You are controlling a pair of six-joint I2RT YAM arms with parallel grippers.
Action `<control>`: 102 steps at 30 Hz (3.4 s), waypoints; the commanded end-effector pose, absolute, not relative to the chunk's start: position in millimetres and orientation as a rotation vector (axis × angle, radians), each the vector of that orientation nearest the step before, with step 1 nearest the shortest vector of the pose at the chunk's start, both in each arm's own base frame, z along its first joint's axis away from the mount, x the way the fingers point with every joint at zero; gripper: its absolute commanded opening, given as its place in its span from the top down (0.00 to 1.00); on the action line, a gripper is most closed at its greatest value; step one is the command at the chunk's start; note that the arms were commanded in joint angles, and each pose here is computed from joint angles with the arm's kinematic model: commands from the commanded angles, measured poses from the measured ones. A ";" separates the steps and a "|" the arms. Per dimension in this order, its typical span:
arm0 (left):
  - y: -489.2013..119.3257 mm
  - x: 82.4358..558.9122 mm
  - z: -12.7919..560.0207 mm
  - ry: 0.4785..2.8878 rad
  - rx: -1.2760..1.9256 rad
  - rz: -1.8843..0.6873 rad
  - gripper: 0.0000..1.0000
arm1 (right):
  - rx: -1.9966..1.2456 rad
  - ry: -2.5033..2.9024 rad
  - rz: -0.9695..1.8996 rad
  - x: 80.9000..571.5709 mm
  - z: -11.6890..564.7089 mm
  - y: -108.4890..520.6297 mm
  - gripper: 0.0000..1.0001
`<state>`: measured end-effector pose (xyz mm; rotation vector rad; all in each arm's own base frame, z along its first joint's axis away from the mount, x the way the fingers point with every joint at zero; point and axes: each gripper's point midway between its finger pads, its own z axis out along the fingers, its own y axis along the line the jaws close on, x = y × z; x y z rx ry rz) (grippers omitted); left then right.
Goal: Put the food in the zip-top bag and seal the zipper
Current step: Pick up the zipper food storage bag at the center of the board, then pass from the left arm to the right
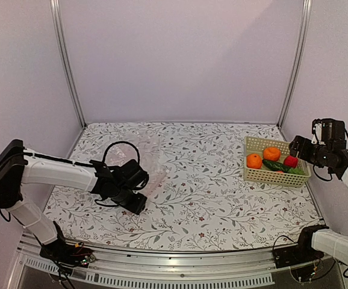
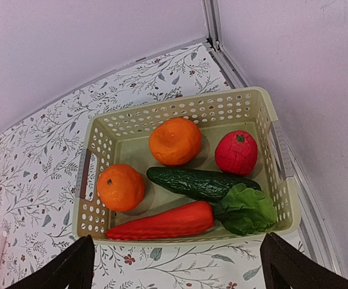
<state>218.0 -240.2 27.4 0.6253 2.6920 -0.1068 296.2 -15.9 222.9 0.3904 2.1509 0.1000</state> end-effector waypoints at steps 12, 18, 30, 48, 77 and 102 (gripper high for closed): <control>-245.8 241.5 26.0 2.628 0.586 0.025 0.59 | 0.403 2.164 0.105 296.9 217.1 -14.4 0.04; -253.6 241.6 21.9 2.635 0.581 -0.020 0.69 | 0.401 2.167 0.107 295.1 216.9 -13.8 0.04; -249.8 236.3 3.2 2.695 0.559 0.003 0.82 | 0.395 2.166 0.113 292.9 218.5 -12.7 0.04; -273.1 240.1 121.3 2.517 0.548 -0.284 1.00 | 0.287 2.123 0.416 297.2 258.8 30.5 0.03; -376.0 223.7 158.0 2.429 0.393 -0.999 1.00 | 0.068 2.260 0.685 328.7 278.0 295.8 0.29; -382.7 218.1 139.5 2.461 0.389 -0.988 1.00 | 0.014 2.332 0.488 368.8 234.8 340.0 0.58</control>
